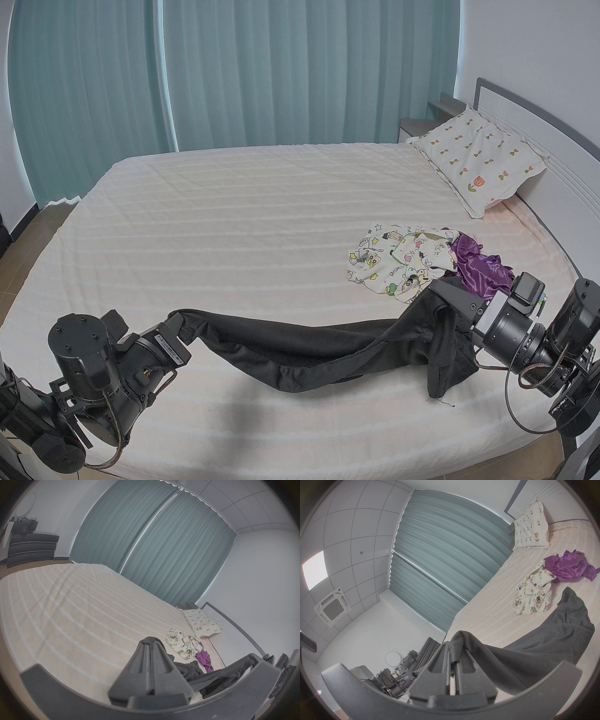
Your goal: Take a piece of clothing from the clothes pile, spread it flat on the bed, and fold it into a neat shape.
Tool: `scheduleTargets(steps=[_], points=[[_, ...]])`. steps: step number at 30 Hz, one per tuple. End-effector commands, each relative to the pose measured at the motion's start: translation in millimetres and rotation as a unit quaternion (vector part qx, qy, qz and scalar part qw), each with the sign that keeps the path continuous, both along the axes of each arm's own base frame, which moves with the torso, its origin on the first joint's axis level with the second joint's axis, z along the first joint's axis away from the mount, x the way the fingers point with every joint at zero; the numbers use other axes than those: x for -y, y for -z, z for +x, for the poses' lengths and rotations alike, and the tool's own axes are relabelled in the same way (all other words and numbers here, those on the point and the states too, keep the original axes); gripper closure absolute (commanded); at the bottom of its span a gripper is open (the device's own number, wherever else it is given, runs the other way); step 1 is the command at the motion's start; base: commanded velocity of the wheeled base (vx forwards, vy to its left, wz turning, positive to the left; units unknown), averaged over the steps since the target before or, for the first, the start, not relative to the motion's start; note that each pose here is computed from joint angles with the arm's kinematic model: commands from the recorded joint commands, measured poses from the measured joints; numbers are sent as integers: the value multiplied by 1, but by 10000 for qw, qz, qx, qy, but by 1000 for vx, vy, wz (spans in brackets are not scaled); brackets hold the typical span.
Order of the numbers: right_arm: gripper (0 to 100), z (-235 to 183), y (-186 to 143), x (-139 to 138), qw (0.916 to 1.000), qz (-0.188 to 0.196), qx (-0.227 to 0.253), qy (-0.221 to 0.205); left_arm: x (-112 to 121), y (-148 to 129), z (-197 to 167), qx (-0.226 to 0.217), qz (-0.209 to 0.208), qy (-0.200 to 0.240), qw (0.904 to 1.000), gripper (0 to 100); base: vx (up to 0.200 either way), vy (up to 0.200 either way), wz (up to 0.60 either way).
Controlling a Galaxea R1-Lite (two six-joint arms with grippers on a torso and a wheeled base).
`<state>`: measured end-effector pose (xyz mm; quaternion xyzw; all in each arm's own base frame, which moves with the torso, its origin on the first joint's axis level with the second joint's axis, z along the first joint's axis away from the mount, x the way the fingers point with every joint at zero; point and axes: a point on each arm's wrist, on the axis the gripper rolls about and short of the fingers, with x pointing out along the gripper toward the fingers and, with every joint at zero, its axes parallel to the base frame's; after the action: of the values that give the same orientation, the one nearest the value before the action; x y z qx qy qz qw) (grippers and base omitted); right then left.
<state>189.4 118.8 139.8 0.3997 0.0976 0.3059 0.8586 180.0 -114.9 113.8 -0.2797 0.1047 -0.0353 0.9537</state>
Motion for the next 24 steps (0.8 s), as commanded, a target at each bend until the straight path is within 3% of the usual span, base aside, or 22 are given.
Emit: scheduleTargets(steps=[1,24], points=[[100,0,-1,0,10000,25,44,-4,0,0,0,-5,1,-3,10000,100,0,200,0],[100,-4,3,-4,9999,-28,-41,-119,2,5,0,-106,28,35,9999,100,0,191,0]])
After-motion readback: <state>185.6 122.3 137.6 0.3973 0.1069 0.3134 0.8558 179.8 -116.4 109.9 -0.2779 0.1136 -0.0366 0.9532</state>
